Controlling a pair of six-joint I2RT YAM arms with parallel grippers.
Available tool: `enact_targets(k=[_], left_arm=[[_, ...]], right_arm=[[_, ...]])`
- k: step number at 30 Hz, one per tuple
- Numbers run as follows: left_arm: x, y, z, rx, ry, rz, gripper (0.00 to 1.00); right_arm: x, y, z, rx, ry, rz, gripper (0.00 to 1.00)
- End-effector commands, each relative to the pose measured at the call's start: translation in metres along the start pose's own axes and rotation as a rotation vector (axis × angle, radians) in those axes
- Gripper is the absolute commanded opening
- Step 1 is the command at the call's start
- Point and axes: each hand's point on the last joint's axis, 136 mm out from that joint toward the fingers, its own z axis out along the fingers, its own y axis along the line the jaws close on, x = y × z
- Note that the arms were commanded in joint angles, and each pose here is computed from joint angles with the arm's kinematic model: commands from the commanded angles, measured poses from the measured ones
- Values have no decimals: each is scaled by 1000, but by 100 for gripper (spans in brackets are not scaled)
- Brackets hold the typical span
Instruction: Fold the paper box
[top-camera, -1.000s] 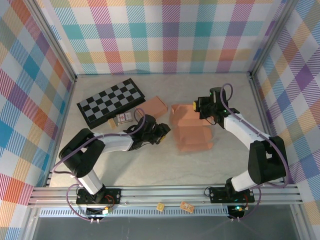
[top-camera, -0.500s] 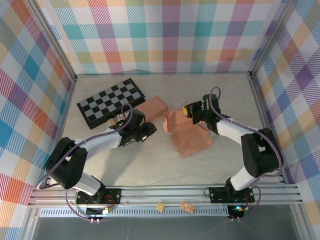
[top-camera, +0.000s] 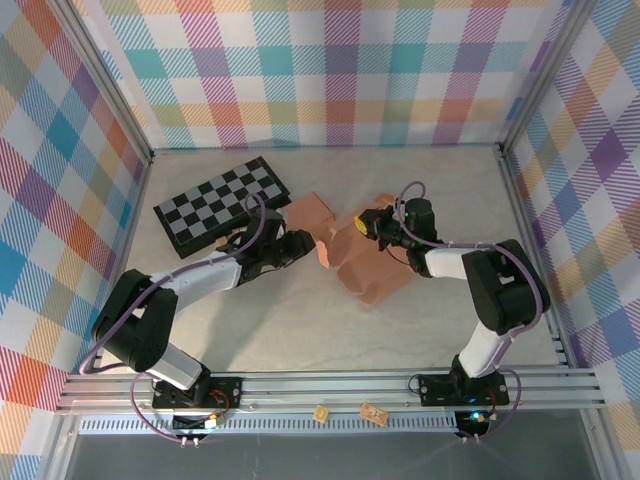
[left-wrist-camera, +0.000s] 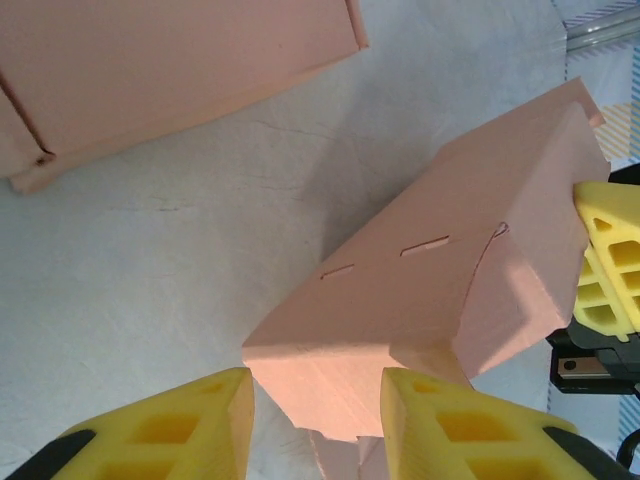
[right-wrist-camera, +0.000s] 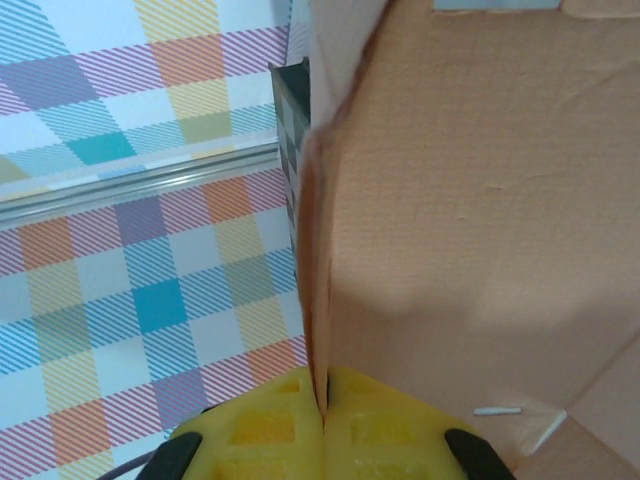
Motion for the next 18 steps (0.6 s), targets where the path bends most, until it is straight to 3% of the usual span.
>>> enact_targets(k=[1, 12, 18], left_arm=[[-14, 3, -17, -17, -44, 46, 38], [14, 26, -14, -33, 72, 153, 36], [39, 13, 1, 22, 145, 285, 35]], right_arm=[[9, 26, 5, -108, 63, -119, 0], [24, -13, 0, -63, 157, -157, 0], [28, -15, -4, -68, 186, -193, 0]])
